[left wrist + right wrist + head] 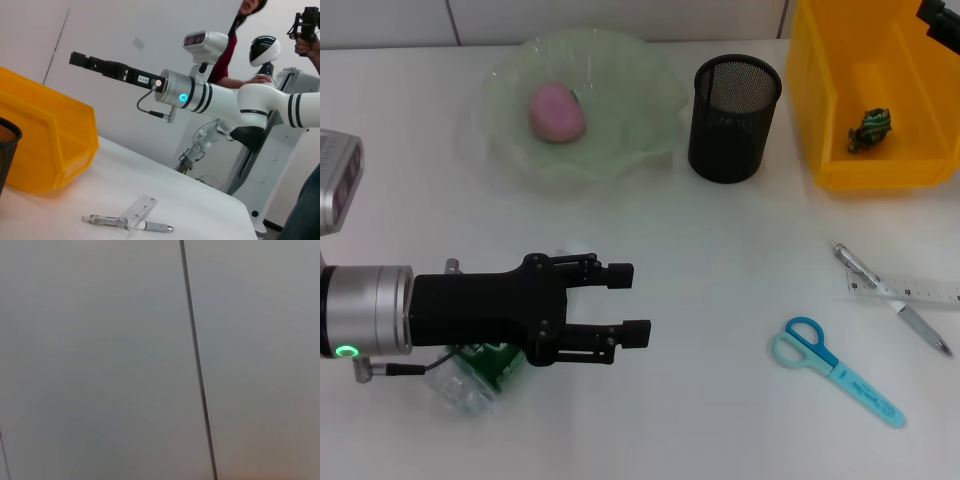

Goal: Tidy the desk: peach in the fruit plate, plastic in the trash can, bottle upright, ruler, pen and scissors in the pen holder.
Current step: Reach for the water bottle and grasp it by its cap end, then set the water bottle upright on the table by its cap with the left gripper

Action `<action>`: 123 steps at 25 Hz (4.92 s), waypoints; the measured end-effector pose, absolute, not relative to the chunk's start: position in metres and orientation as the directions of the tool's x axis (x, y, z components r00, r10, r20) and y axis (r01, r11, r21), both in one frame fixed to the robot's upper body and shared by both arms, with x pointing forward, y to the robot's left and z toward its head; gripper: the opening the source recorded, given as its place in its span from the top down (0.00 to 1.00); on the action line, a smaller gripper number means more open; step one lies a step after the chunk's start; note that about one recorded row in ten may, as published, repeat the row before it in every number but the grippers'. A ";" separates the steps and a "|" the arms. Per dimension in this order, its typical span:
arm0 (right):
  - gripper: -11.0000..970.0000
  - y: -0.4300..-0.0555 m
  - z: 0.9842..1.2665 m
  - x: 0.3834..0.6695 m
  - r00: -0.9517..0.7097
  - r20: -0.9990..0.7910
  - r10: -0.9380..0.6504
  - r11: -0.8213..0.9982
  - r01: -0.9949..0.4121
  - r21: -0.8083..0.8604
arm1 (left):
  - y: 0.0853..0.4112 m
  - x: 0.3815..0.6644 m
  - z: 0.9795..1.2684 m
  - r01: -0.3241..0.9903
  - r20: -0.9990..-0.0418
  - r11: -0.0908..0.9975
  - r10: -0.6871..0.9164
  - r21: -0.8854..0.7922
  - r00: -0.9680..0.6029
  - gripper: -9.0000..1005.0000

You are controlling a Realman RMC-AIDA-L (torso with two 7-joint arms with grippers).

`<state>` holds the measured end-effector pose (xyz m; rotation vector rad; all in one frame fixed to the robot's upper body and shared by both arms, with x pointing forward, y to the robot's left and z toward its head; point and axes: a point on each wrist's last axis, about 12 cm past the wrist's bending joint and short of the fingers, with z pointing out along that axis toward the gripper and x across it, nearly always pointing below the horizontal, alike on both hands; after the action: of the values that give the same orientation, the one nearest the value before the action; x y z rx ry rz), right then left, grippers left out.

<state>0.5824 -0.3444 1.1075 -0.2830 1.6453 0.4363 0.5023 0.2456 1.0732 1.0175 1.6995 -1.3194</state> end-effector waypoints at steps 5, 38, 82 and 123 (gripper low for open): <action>0.27 -0.347 1.113 0.573 -0.172 -0.979 0.114 0.840 -0.509 0.187 | 0.246 0.504 1.075 0.899 -0.892 0.161 0.141 -0.407 -0.429 0.22; 0.28 -0.314 1.082 0.487 -0.209 -0.961 -0.180 0.339 -0.930 0.139 | 0.168 0.589 1.158 0.643 -0.355 0.758 0.574 -0.111 -0.738 0.22; 0.30 -0.296 1.080 0.510 -0.211 -0.954 -0.211 0.341 -0.931 0.131 | 0.191 0.574 1.162 0.831 -0.792 0.454 0.353 -0.320 -0.498 0.55; 0.31 -0.275 1.073 0.509 -0.238 -0.968 -0.082 0.342 -0.919 0.197 | 0.245 0.530 1.057 0.808 -0.998 0.588 -0.057 -0.052 -0.022 0.54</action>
<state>0.5088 -0.2748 1.0730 -0.9231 1.6030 1.0456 0.5301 0.2453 1.0566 0.6839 1.4367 -0.7824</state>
